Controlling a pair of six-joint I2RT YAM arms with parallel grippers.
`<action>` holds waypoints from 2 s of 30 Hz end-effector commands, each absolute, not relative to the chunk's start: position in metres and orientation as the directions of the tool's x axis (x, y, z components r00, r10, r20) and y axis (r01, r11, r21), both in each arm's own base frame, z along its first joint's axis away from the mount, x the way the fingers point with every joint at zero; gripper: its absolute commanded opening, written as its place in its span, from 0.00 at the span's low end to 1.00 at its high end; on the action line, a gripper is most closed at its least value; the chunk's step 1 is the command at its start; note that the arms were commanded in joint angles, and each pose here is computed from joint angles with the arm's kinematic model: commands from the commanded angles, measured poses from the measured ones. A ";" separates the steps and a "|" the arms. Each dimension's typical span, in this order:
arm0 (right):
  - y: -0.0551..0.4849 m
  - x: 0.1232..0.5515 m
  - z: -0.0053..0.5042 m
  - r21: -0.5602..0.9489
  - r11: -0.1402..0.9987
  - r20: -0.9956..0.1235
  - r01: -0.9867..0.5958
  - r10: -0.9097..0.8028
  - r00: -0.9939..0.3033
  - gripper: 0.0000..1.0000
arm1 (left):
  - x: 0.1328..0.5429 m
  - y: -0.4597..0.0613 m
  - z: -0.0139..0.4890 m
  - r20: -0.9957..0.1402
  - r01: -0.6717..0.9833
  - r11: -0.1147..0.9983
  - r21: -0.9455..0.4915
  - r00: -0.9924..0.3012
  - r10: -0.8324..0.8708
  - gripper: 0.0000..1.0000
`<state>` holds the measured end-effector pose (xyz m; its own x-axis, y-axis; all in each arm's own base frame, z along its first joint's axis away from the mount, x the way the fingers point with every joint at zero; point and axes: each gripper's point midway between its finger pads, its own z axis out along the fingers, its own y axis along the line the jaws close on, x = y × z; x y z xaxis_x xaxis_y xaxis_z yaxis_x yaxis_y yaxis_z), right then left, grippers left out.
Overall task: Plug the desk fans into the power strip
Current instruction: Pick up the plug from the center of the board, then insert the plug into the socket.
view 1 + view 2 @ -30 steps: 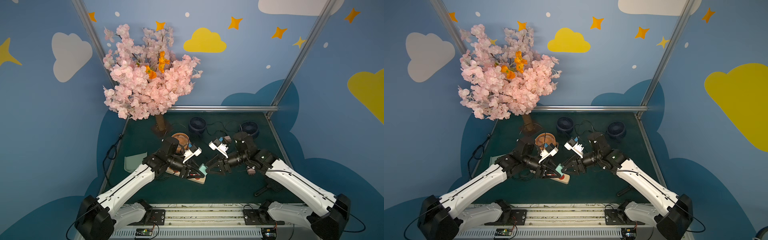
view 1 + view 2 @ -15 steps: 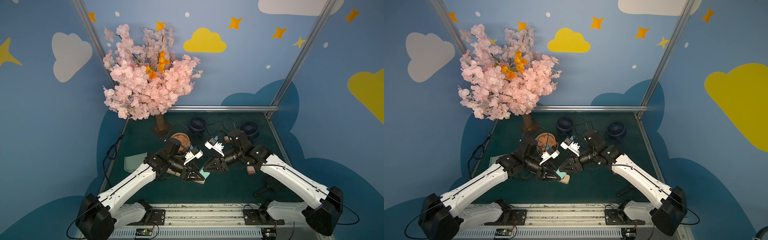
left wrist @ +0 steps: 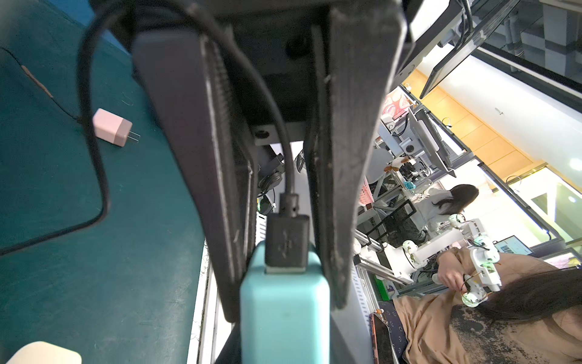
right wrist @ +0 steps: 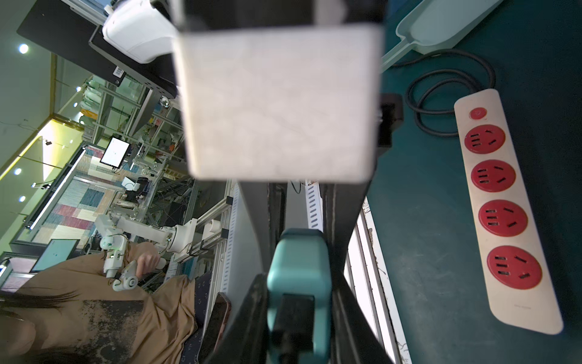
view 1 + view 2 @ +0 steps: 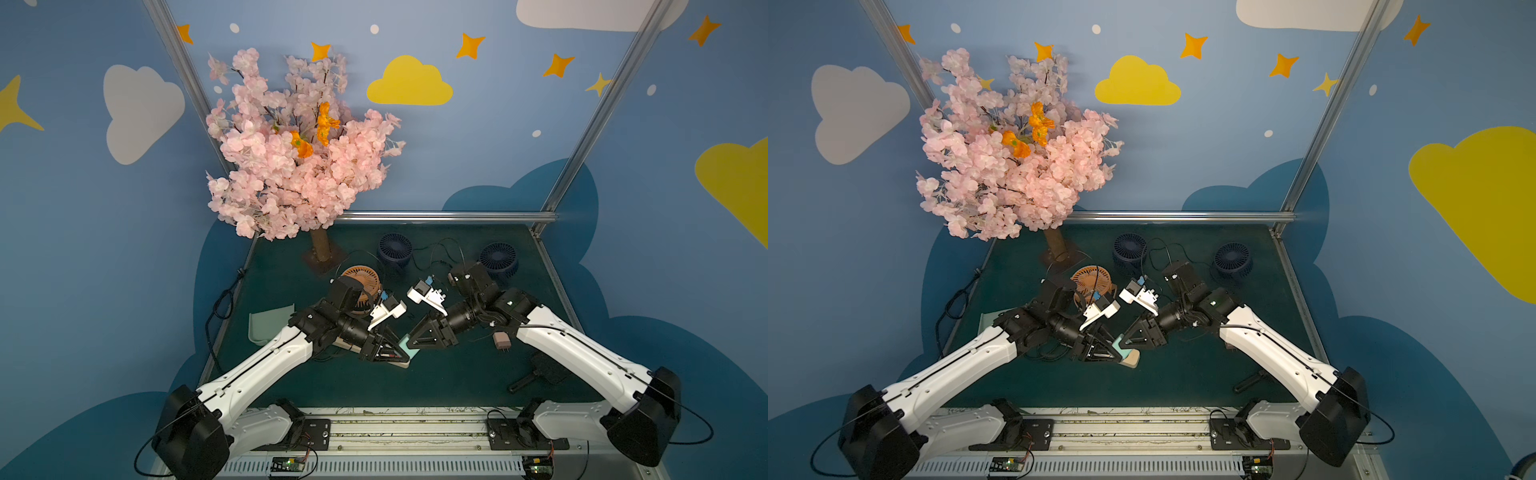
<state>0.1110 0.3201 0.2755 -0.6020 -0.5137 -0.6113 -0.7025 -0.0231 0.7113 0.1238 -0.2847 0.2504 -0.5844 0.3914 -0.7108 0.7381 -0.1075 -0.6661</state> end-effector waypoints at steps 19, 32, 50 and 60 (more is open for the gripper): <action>0.370 0.188 0.214 0.220 0.301 -0.781 -0.928 -0.516 -0.352 0.08 | 0.236 -0.133 0.135 -0.546 0.175 0.822 -0.542 -0.817 -0.186 0.87; 0.448 0.183 0.154 0.006 0.174 -0.607 -0.985 -0.782 -0.142 0.05 | 0.260 -0.091 0.077 -0.408 -0.059 0.761 -0.646 -0.816 -0.410 0.73; 0.480 0.182 0.116 -0.030 0.054 -0.491 -0.998 -0.871 -0.032 0.02 | 0.266 -0.080 0.038 -0.370 -0.119 0.801 -0.587 -0.840 -0.396 0.43; 0.484 0.189 0.105 -0.053 0.067 -0.476 -0.996 -0.879 -0.034 0.01 | 0.264 -0.082 0.034 -0.352 -0.114 0.798 -0.592 -0.854 -0.383 0.37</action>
